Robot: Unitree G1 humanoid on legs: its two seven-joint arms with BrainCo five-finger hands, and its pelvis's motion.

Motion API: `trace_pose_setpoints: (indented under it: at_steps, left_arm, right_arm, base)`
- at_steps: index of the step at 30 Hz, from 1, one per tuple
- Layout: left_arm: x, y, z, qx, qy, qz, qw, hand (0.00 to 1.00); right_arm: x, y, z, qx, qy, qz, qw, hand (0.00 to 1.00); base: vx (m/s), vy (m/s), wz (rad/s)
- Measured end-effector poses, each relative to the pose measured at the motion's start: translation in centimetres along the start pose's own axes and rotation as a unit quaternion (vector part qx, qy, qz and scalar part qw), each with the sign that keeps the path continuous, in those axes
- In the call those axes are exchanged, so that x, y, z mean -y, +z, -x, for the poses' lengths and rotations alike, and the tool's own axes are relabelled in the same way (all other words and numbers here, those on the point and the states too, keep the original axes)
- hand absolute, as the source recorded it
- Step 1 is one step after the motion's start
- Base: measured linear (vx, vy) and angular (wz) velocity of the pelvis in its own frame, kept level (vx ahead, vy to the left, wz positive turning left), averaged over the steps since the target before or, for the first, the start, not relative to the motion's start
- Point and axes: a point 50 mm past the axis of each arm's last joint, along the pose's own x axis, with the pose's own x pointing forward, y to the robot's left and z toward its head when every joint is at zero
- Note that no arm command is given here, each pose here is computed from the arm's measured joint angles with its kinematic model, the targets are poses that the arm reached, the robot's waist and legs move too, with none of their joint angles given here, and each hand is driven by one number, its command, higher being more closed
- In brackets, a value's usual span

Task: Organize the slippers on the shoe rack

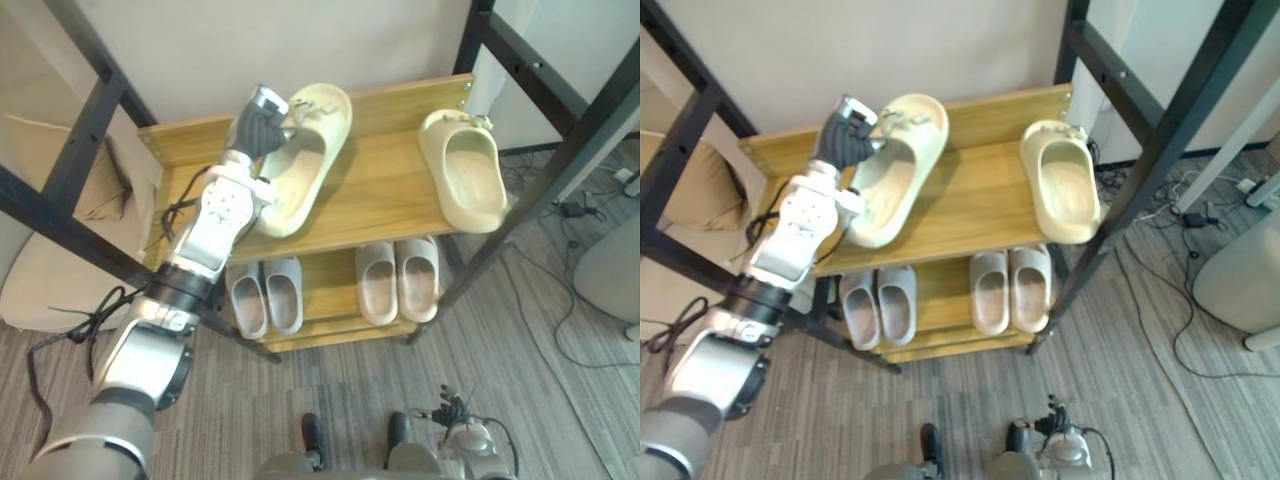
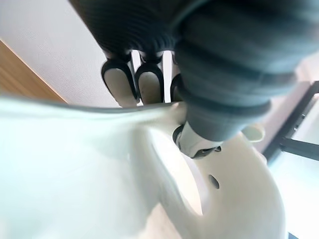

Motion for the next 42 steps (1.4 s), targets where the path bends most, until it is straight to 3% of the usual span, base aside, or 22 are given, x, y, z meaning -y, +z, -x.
trace_pose_setpoints:
  at_steps: [30, 31, 42]
  left_arm:
    - [1.5, -1.2, -0.8, -0.046, -0.01, 0.04, 0.998, 1.0]
    - [1.5, -1.4, -0.8, -0.051, -0.009, 0.039, 0.998, 0.0]
    - [0.7, -1.1, -1.4, -0.052, 0.006, 0.05, 0.997, 0.0]
  right_arm:
    - [0.5, 0.2, -0.1, 0.001, -0.012, -0.008, 1.0, 0.0]
    - [0.5, 0.2, -0.1, 0.001, -0.012, -0.008, 1.0, 0.0]
    - [0.7, 0.4, -0.2, 0.005, -0.017, -0.008, 1.0, 0.0]
  base:
    - [0.01, 0.004, -0.02]
    - [0.0, 0.0, 0.0]
    - [0.0, 0.007, -0.05]
